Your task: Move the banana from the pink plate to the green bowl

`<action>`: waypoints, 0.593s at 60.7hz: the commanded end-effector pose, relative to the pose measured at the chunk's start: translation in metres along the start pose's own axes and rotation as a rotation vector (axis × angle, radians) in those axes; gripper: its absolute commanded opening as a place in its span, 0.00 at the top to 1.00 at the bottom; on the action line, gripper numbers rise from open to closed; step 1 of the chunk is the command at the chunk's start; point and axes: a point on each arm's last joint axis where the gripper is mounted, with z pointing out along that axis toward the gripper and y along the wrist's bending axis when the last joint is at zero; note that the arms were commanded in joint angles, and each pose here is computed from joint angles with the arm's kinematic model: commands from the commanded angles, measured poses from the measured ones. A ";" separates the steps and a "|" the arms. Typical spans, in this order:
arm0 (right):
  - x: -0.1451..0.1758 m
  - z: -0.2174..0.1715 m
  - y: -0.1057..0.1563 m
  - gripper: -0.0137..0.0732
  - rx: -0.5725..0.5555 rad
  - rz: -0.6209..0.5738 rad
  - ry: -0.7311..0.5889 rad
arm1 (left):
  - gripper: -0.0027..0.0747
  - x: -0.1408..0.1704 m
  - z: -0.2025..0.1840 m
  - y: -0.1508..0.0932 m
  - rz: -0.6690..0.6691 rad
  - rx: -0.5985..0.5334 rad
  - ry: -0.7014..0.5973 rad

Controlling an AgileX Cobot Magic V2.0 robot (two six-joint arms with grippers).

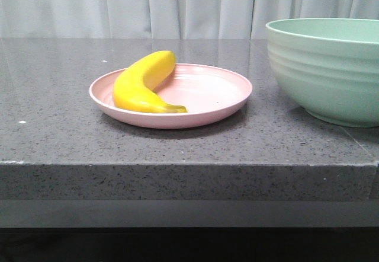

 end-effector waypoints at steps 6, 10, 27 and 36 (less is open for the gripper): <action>-0.015 -0.003 0.000 0.91 0.001 -0.004 -0.184 | 0.99 -0.011 -0.002 0.000 0.000 0.003 -0.142; -0.018 -0.004 0.000 0.91 0.001 -0.004 -0.208 | 0.99 -0.014 -0.003 0.000 -0.008 0.005 -0.170; -0.054 -0.016 0.007 0.91 -0.018 -0.019 -0.305 | 0.99 -0.054 -0.014 -0.002 -0.036 0.014 -0.288; -0.092 -0.028 0.015 0.91 -0.024 -0.073 -0.343 | 0.99 -0.087 -0.021 -0.003 -0.035 0.017 -0.310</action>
